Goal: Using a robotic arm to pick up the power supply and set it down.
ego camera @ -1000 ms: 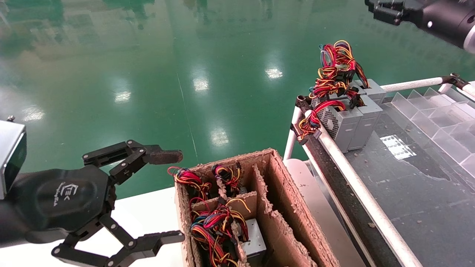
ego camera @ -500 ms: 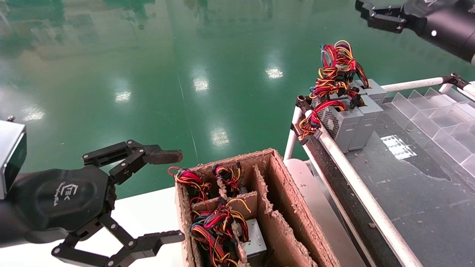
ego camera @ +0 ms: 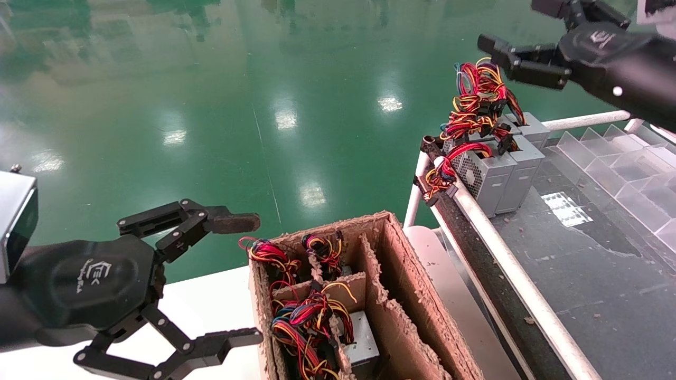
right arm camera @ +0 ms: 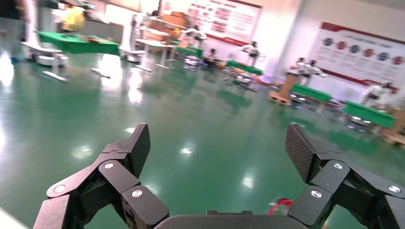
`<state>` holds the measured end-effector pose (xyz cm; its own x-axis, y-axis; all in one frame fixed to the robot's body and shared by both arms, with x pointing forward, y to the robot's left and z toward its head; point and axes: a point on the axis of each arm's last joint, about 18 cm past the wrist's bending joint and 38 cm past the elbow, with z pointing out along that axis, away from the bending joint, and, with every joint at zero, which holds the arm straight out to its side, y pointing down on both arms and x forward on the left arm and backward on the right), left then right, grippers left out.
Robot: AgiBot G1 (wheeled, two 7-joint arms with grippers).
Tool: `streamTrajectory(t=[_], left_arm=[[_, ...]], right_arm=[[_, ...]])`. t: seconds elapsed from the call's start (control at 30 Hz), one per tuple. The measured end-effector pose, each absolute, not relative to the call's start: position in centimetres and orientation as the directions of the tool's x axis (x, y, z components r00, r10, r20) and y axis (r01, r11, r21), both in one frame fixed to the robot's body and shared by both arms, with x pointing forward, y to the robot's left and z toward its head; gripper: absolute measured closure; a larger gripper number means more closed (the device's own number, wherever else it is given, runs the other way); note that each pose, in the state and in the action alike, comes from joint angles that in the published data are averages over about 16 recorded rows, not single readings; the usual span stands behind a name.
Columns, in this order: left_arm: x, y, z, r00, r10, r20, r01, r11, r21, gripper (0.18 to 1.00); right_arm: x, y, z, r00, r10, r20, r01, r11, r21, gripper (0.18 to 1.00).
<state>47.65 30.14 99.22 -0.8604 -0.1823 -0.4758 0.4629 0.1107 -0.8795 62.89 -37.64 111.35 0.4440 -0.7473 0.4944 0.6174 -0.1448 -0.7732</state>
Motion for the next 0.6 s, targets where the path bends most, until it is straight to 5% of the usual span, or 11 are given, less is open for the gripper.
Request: streamTrajectory(t=[0.6], left_arm=[[47.7,30.1,99.2,-0.860,-0.182,-0.476,0.463,0.111,-0.879,0.184]], right_arm=[[55.2,-33.5,105.1,0.695,-0.478,0.536,0.570,-0.087,-0.817,0.178]])
